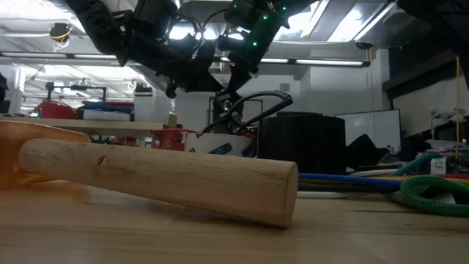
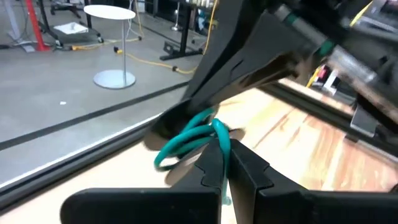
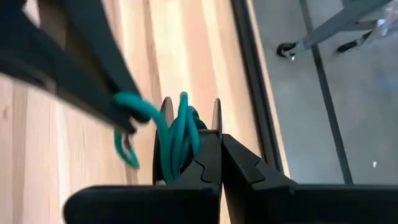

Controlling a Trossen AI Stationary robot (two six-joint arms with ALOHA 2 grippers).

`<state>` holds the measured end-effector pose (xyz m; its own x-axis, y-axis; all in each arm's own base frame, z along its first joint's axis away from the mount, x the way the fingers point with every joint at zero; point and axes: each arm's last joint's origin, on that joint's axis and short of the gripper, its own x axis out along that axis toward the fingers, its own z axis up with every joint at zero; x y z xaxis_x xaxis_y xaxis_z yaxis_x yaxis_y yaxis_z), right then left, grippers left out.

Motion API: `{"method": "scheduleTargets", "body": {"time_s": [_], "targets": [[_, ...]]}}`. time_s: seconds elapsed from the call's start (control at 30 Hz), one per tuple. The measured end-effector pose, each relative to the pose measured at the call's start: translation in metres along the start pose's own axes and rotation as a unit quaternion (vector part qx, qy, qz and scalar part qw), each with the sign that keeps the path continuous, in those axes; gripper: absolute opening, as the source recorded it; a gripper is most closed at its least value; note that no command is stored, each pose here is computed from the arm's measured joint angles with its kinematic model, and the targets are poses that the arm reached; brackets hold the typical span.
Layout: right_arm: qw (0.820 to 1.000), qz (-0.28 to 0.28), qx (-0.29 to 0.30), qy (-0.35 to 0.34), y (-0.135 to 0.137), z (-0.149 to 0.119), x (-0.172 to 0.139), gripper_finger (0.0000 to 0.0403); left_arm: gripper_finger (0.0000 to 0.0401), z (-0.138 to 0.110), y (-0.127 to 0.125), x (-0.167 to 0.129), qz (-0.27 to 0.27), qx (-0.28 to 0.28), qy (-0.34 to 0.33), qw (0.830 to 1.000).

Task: Coil cords
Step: Coil the green cable wire on the black spool

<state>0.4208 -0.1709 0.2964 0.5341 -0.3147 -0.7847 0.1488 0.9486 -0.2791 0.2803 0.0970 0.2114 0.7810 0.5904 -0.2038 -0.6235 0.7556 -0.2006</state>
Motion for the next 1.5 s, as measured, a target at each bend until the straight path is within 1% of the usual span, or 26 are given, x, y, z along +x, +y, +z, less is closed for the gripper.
{"method": "scheduleTargets", "body": {"time_s": [0.3,0.37,0.53,0.63,0.83,0.93,1.13,1.37,1.5], "targets": [[0.999,0.023,-0.006,0.048,0.003,-0.009,-0.004,0.0001,0.0,-0.003,0.001,0.0,0.003,0.02,0.015,1.0],[0.998,0.039,-0.004,0.047,0.004,-0.01,-0.008,0.0001,0.0,-0.004,0.001,0.0,0.005,0.025,0.023,0.999],[0.995,0.094,0.003,0.012,0.005,-0.007,-0.022,0.0001,0.0,-0.011,0.003,-0.001,0.014,0.037,0.057,0.998],[0.994,0.112,0.004,-0.017,0.004,-0.003,-0.035,0.0001,0.0,-0.012,0.004,-0.001,0.014,0.04,0.065,0.997],[0.991,0.117,0.017,-0.065,0.001,0.004,-0.055,0.0001,0.0001,-0.011,0.003,-0.001,0.002,0.048,0.059,0.997],[0.99,0.113,0.016,-0.085,-0.001,0.006,-0.066,0.0001,0.001,-0.009,0.001,-0.001,-0.012,0.056,0.053,0.997],[0.987,0.105,0.026,-0.116,-0.003,0.012,-0.074,0.0001,0.0031,-0.009,0.001,-0.001,-0.013,0.056,0.052,0.997],[0.987,0.106,0.028,-0.116,-0.003,0.011,-0.077,0.0001,0.0045,-0.006,0.001,-0.001,-0.016,0.053,0.038,0.998],[0.988,0.1,0.03,-0.118,-0.007,0.01,-0.084,0.0001,0.0043,0.001,0.001,-0.005,-0.016,0.078,0.025,0.996]]}}
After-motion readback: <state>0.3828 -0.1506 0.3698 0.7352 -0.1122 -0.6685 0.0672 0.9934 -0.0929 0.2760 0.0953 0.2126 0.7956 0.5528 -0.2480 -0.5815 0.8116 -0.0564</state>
